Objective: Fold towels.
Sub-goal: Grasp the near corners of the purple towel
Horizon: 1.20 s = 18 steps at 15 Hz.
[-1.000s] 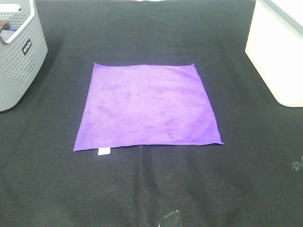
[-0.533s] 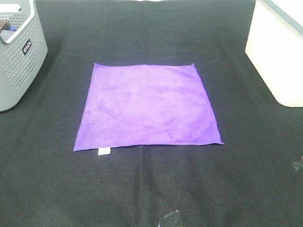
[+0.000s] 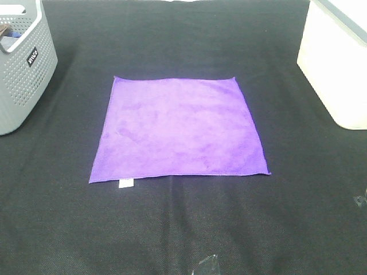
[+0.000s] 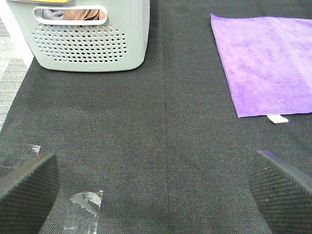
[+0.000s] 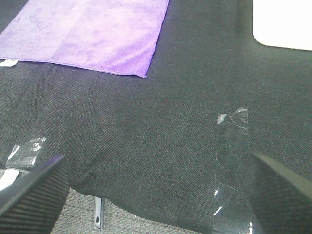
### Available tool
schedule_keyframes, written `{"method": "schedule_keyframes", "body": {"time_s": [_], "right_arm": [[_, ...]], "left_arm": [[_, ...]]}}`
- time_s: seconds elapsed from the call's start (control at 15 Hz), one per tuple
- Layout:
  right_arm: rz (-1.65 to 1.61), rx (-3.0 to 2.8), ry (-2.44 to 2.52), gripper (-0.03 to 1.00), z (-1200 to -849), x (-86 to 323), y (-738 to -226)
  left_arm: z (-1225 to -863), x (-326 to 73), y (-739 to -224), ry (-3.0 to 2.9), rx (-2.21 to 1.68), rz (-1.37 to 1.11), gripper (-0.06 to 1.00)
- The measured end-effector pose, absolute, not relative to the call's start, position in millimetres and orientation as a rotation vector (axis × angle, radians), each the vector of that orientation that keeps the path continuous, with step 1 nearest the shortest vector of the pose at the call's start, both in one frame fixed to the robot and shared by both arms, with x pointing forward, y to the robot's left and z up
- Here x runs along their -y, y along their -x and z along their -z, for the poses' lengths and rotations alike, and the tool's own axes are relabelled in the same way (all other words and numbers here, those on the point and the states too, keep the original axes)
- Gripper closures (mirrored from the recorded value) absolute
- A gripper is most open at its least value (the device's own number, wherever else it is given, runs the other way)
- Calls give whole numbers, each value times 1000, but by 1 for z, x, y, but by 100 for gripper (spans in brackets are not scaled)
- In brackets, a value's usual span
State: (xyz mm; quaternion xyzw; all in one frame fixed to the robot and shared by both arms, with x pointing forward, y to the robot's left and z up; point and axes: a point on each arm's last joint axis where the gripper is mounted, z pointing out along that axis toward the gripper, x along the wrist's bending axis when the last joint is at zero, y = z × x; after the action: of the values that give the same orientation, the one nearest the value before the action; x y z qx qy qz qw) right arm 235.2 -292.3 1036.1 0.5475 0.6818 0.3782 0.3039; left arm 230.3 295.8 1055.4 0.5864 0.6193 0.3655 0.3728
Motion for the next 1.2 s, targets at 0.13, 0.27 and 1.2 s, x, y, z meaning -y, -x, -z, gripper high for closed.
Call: {"method": "schedule_keyframes", "body": {"time_s": [0.13,0.27,1.2], "right_arm": [[-1002,-1806,-1450,4,-1036,292,-235],[-1002,-1806,-1450,4,-1036,292,-235],[-962,-1856,-1496,4,-1037,291,-244]], "left_arm": [[-1055,-296,-230,-1503,-1587,-937,-5],[-1055,-296,-230,-1503,-1587,-937,-5],[-1056,-296,-231,-1505,-1589,-930,-5]]}}
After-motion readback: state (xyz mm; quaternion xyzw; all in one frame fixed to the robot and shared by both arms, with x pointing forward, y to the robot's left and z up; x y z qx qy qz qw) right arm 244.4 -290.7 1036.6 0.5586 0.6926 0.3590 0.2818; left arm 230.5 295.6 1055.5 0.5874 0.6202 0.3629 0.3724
